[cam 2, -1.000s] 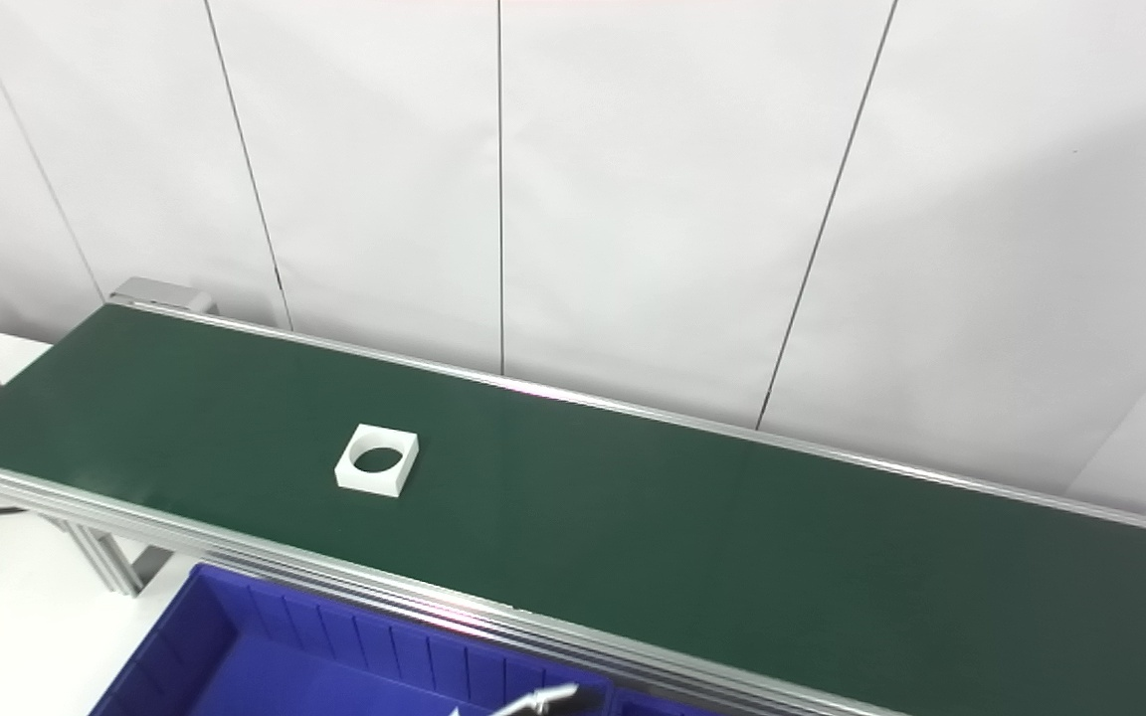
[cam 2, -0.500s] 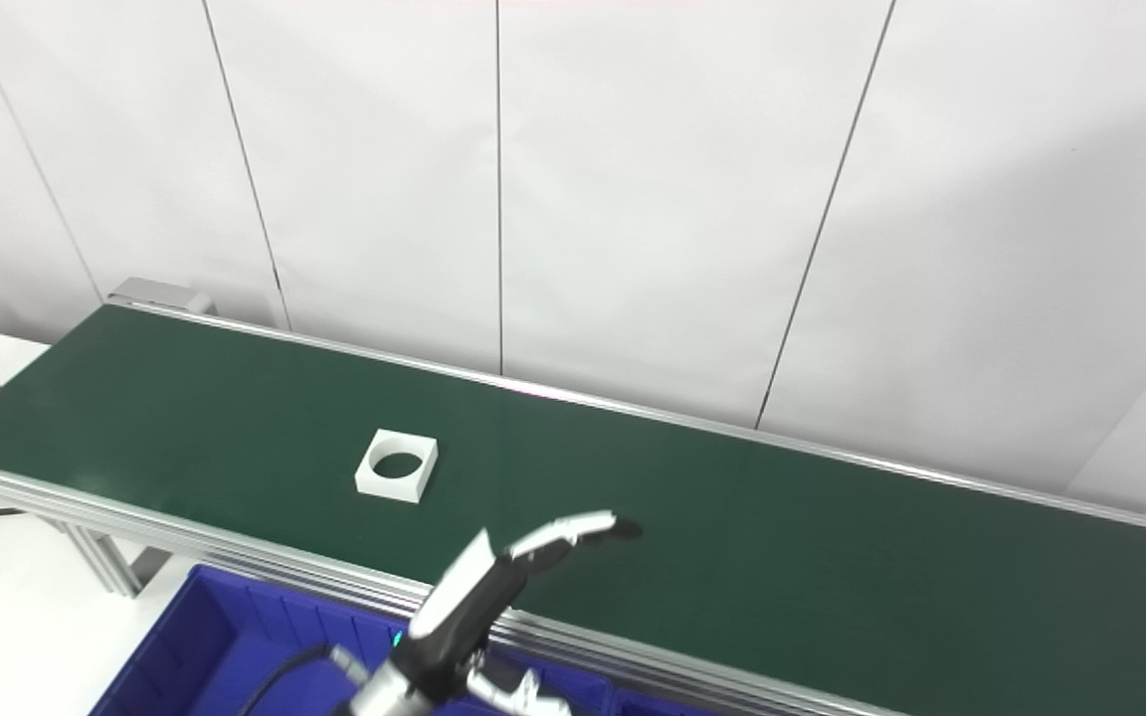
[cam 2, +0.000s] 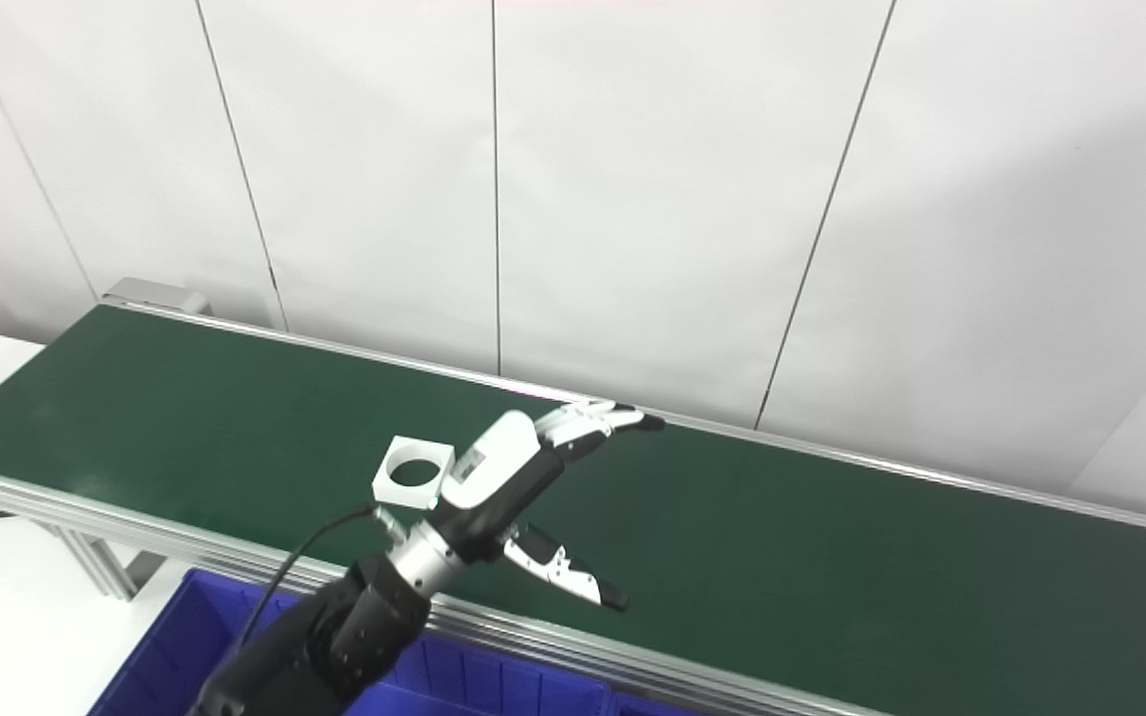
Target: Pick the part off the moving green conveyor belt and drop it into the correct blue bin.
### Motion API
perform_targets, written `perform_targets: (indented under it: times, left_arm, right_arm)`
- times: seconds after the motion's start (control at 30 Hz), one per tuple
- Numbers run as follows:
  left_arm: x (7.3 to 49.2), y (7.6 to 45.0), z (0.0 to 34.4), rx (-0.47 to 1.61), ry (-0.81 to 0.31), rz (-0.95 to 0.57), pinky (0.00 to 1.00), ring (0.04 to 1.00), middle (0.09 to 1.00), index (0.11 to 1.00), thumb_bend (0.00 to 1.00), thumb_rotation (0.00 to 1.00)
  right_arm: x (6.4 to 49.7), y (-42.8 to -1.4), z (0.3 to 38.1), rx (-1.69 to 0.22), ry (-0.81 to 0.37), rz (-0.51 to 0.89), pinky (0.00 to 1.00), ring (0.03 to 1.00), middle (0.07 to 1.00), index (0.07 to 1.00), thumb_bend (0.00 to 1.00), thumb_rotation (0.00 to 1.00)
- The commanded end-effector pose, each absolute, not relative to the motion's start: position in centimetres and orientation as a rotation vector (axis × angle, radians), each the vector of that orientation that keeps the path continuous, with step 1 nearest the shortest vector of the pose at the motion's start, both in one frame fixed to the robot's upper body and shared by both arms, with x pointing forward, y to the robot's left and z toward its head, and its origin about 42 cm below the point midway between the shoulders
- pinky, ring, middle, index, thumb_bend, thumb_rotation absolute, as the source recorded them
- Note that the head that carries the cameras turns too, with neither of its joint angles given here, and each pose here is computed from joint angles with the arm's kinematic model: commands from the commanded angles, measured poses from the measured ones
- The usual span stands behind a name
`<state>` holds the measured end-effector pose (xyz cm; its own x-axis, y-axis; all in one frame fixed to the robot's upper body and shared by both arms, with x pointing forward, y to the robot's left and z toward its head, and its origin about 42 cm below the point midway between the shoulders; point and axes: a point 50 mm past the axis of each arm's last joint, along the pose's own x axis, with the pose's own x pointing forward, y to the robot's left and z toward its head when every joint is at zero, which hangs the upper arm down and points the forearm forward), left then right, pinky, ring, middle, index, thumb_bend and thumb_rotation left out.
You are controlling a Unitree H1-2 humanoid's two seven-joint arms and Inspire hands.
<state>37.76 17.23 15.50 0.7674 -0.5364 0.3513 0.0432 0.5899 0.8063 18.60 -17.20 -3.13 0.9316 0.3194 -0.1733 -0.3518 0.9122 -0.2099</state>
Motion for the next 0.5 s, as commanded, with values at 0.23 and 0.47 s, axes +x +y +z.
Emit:
perform_targets:
  times: [0.23, 0.47]
  left_arm:
    - [43.3, 17.7, 17.5, 1.192, -0.573, -0.365, 0.84, 0.857, 0.860, 0.870, 1.00, 0.32]
    - [45.8, 17.7, 16.8, 1.403, -0.442, -0.422, 0.85, 0.853, 0.846, 0.887, 1.00, 0.17]
  right_arm:
    - [19.2, -16.6, -2.4, -0.213, 0.067, 0.350, 0.93, 0.909, 0.931, 0.944, 0.80, 1.00]
    - [19.1, -16.4, -2.3, -0.220, 0.062, 0.345, 0.93, 0.911, 0.933, 0.946, 0.80, 1.00]
